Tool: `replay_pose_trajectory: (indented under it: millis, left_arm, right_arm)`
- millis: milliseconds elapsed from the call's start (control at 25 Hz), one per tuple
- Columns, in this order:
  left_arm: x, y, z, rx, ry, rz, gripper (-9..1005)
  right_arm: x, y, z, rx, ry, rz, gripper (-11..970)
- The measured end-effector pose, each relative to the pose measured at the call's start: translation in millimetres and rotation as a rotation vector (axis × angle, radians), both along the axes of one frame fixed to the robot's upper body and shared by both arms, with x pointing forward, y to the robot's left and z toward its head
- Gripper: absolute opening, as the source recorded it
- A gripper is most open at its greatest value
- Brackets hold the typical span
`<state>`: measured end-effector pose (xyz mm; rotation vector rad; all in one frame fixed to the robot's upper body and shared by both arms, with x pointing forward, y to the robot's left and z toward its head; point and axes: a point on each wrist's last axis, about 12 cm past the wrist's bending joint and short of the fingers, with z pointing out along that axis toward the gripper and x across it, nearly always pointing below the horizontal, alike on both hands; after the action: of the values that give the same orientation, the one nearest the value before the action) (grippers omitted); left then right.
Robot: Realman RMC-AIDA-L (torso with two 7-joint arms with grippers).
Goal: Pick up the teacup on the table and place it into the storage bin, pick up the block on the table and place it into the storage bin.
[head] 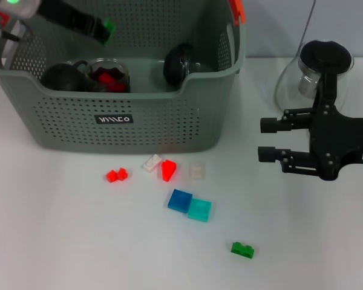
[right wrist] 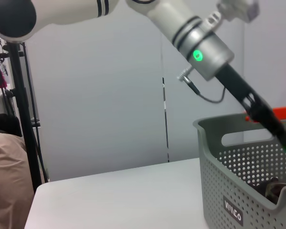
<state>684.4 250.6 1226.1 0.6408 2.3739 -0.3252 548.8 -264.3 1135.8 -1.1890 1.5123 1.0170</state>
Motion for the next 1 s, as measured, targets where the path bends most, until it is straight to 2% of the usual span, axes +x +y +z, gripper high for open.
replay_pose_trajectory:
  millis: [200, 440, 600, 680, 760, 880, 1000]
  left_arm:
    - [4.1, -16, -18.1, 0.138, -0.029, 0.042, 190]
    - [4.3, -22, -21.7, 0.175, -0.037, 0.049, 195]
    - [3.8, -20, -16.1, 0.133, -0.047, 0.063, 340]
    - [1.0, -13, -9.2, 0.04, -0.075, 0.088, 413]
    - [-6.8, -4, -0.5, -0.111, -0.121, 0.082, 488]
    - [-28.6, 14, 8.3, -0.412, -0.179, -0.002, 601]
    - [-51.4, 30, 8.0, -0.668, -0.217, -0.098, 598]
  right_arm:
    - [1.7, 1, 1.2, -0.001, -0.005, 0.002, 530]
    - [2.1, 2, 1.7, 0.004, -0.007, 0.0, 530]
    - [2.2, 2, 1.8, 0.003, -0.007, 0.0, 530]
    - [2.4, 2, 2.0, 0.003, -0.008, -0.001, 530]
    - [2.4, 1, 2.1, 0.003, -0.01, -0.002, 529]
    - [2.1, 1, 1.7, 0.003, -0.008, -0.004, 529]
    - [1.4, 0, 1.0, 0.004, -0.006, -0.009, 529]
